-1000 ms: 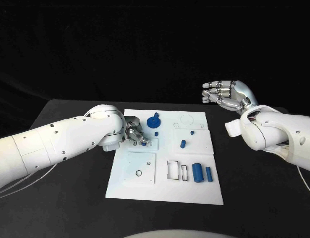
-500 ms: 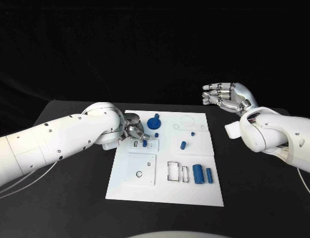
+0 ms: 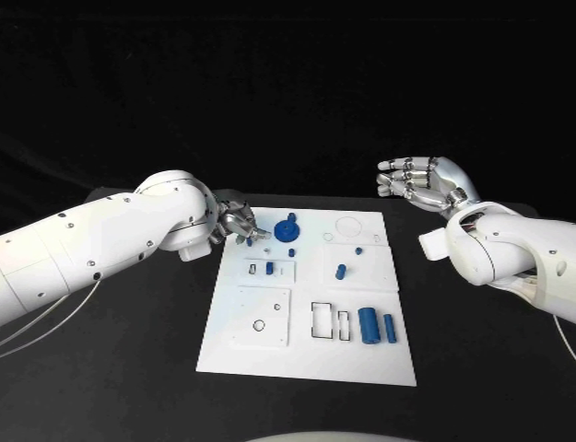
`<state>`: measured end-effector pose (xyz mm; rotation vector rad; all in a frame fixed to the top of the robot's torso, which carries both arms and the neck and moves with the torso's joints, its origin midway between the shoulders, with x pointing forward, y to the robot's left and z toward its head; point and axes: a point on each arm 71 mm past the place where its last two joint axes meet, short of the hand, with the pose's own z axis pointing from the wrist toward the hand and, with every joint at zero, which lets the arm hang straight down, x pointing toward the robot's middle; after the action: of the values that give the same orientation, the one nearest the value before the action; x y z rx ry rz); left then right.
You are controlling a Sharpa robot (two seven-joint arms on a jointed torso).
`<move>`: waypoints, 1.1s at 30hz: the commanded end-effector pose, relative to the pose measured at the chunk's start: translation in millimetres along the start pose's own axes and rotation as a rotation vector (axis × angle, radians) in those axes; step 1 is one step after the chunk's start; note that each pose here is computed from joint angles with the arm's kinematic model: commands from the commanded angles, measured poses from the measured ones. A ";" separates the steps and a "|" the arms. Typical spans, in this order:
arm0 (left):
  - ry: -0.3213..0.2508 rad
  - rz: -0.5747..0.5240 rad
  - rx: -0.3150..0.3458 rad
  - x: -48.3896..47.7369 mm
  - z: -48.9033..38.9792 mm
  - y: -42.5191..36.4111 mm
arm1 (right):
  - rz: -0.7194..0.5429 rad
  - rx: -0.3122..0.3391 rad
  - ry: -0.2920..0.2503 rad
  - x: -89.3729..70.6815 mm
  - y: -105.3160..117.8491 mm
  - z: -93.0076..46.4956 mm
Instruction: Assemble the parts on the task board
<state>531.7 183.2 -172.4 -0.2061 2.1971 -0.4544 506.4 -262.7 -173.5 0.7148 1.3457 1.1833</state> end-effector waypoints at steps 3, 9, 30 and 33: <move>-0.043 -0.081 0.004 -15.3 3.2 7.5 | 0.005 -0.009 0.015 1.4 0.5 -0.1; -0.067 -0.069 -0.021 -25.1 7.2 14.5 | 0.006 -0.009 0.018 2.4 0.6 0.3; 0.014 0.045 -0.127 -20.3 31.0 25.9 | 0.008 -0.008 0.022 4.3 0.8 1.3; 0.025 0.051 -0.133 -19.2 32.4 26.4 | 0.008 -0.009 0.022 4.4 0.8 1.3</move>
<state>570.5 207.0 -185.5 -0.2667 2.2114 -0.3055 507.2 -260.1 -174.0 0.7148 1.3486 1.1876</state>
